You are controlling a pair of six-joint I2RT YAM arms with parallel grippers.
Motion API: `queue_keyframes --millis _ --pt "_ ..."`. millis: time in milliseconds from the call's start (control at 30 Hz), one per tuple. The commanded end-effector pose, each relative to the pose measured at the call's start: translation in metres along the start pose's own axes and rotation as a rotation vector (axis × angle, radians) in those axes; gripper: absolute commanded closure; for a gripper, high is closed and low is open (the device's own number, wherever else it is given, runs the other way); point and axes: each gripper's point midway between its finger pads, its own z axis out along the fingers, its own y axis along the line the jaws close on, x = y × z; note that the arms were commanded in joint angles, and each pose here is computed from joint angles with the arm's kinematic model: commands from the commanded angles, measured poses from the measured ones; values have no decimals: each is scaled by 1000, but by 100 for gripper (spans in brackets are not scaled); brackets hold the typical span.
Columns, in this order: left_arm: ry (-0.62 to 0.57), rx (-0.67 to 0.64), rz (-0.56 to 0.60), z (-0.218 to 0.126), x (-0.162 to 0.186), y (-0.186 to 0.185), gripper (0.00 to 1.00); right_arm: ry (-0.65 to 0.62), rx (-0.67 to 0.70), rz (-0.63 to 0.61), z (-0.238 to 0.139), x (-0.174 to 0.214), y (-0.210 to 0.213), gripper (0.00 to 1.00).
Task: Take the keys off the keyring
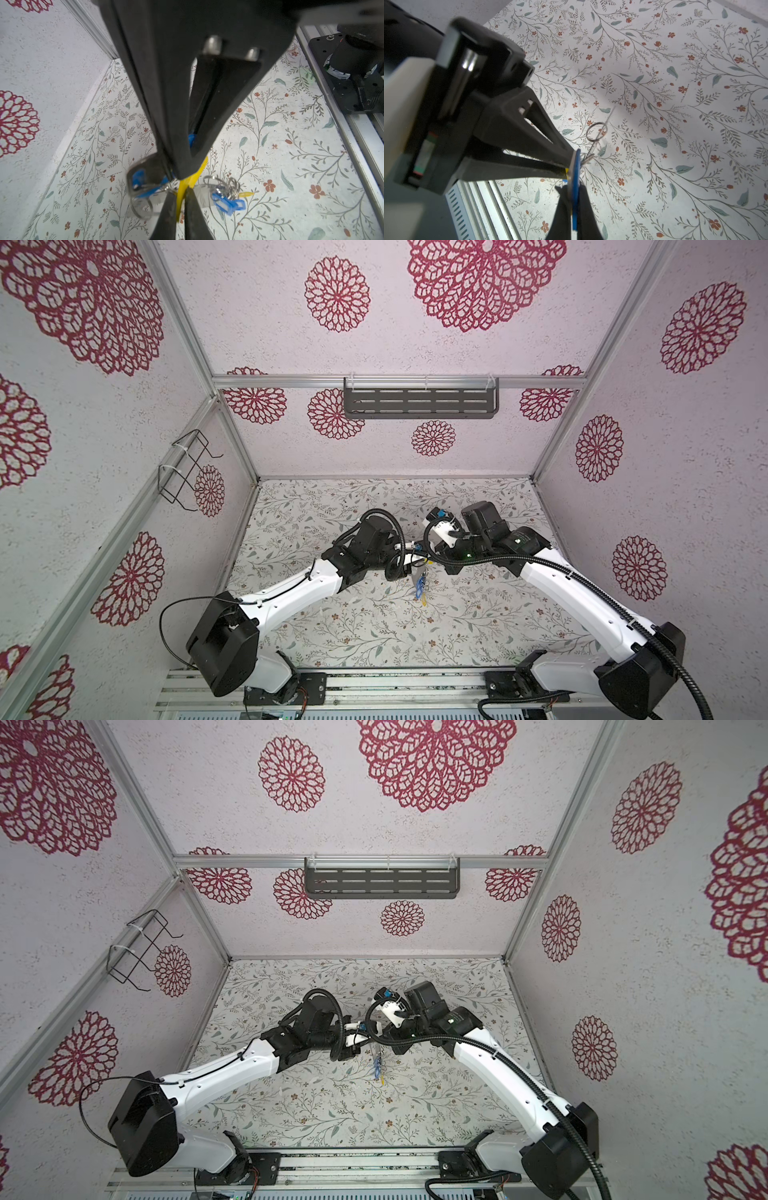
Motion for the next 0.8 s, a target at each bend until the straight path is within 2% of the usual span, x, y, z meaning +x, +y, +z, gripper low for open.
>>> queue_keyframes --millis 0,67,233,267,367,433,467,567,633,767 --pt "-30 2 13 1 -10 -3 93 -168 -50 -57 -21 -38 18 100" --pt "-25 -14 13 0 -10 0 99 -184 -49 -48 -22 -38 18 100" --pt "-26 -55 2 -3 -9 6 100 -229 -12 -6 -22 -35 12 99" --pt "-31 -62 4 -3 -9 6 100 -234 2 5 -22 -34 9 93" --pt "-45 -81 3 -6 -9 7 100 -244 21 42 -21 -29 5 88" --pt "-47 -93 3 -7 -9 8 100 -255 29 57 -22 -27 4 71" --pt "-46 -96 3 -8 -8 8 100 -261 36 65 -22 -25 3 70" --pt "-45 -108 5 -10 -8 9 100 -280 43 85 -25 -20 1 66" --pt "-45 -118 8 -12 -7 10 100 -287 42 99 -27 -18 0 68" --pt "-54 -137 5 -16 -6 12 100 -281 121 167 -28 -11 -20 66"
